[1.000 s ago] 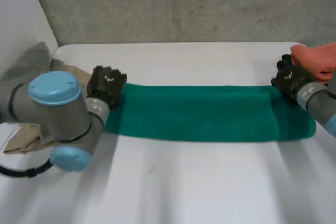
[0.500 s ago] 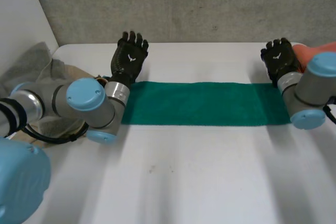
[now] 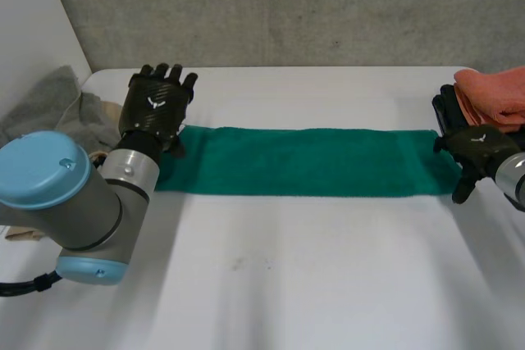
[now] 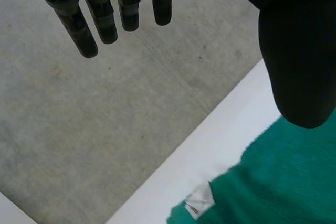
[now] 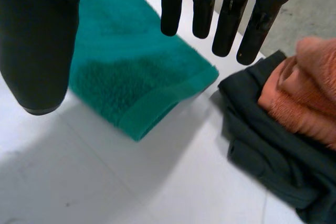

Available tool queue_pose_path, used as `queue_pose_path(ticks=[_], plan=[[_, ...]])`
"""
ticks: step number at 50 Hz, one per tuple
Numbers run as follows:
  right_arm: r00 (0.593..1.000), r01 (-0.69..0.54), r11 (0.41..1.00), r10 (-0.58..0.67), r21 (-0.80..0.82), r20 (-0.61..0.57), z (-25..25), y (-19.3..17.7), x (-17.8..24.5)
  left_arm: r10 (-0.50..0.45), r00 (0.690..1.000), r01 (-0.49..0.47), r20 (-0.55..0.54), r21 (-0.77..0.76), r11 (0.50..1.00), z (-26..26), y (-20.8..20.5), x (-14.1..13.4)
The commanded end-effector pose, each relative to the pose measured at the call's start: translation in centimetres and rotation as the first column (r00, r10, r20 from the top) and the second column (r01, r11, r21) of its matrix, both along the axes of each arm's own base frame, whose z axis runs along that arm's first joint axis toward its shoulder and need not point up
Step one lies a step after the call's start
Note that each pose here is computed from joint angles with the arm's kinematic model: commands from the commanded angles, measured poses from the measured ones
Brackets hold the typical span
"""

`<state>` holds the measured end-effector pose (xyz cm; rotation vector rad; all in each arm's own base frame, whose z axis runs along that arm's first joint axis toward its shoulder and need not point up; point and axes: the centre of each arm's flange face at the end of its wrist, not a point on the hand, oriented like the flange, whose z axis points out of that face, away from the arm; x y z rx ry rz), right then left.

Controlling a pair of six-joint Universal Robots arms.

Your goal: Fold the laundry.

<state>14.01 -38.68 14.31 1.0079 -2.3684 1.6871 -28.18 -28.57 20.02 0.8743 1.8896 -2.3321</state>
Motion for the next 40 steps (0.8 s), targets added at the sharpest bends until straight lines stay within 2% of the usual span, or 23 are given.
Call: queue_pose_path(ticks=[1, 12, 21, 25, 30, 34, 37, 40], plan=[[1.0, -0.008, 1.0, 0.008, -0.028, -0.01, -2.5, -1.5, 0.0, 0.002, 1.0, -0.002, 0.012, 0.018, 1.0, -0.6, 0.0, 0.1], [0.995, -0.007, 0.998, 0.001, -0.062, -0.098, -3.2, -2.1, -0.7, 0.002, 1.0, -0.002, 0.011, 0.017, 1.0, -0.5, 0.1, 0.1], [0.977, 0.145, 0.986, -0.156, -0.082, -0.145, -0.7, -1.1, -7.5, 0.025, 0.999, -0.027, 0.028, 0.059, 0.998, 0.4, 0.5, 1.3], [0.946, 0.185, 0.976, -0.208, -0.112, -0.248, -0.2, -1.1, -11.0, 0.045, 0.999, -0.046, 0.029, 0.067, 0.997, 1.1, 0.7, 2.2], [0.867, 0.202, 0.96, -0.266, -0.191, -0.421, 1.3, -1.7, -15.6, 0.071, 0.997, -0.072, 0.021, 0.054, 0.996, 2.1, 0.9, 3.3], [0.851, 0.166, 0.957, -0.261, -0.237, -0.456, 2.7, -2.3, -14.6, 0.077, 0.997, -0.078, 0.02, 0.053, 0.996, 2.5, 1.1, 3.6], [0.87, 0.096, 0.958, -0.212, -0.27, -0.444, 3.9, -2.5, -11.4, 0.077, 0.997, -0.078, 0.02, 0.056, 0.995, 2.6, 1.3, 3.7], [0.902, -0.008, 0.949, -0.129, -0.315, -0.412, 5.4, -2.2, -6.4, 0.077, 0.997, -0.078, 0.019, 0.057, 0.995, 2.8, 1.4, 3.8]])
